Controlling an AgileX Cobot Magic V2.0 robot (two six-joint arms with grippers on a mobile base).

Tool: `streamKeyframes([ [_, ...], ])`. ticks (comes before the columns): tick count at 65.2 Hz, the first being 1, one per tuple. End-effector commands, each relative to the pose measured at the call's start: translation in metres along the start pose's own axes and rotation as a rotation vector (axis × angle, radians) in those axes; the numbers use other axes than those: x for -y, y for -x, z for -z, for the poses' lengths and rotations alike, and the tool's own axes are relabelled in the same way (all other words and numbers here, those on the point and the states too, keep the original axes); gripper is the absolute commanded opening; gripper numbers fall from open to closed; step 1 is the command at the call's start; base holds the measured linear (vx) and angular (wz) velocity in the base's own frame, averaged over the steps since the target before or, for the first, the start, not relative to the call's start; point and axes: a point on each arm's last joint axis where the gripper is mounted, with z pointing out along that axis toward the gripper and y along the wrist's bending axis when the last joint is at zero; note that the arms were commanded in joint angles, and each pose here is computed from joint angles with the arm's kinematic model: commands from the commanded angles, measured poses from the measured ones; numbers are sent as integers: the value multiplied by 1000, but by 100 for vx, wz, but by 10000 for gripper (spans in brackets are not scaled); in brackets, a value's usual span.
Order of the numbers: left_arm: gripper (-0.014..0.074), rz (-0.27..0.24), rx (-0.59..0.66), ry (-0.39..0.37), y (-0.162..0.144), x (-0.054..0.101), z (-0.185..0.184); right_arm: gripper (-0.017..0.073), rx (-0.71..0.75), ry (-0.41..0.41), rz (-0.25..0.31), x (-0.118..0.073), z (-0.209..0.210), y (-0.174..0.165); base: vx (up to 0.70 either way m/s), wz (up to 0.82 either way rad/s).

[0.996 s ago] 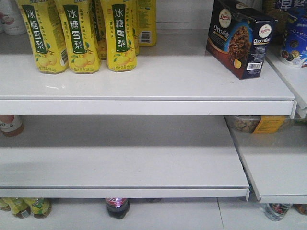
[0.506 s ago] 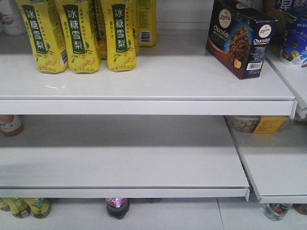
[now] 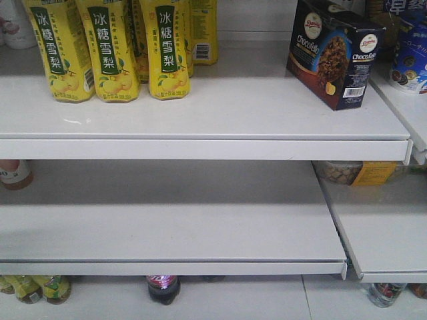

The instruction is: Left arm holds basket, right arm returns cookies

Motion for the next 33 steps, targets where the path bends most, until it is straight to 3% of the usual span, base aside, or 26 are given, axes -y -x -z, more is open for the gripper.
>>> streamKeyframes([
  [1,-6,-29,117,-13,8,1,2,-8,99,-3,8,0,3,15,0,0],
  [33,-6,-29,117,-13,8,1,2,-8,103,-23,23,1,3,15,0,0],
])
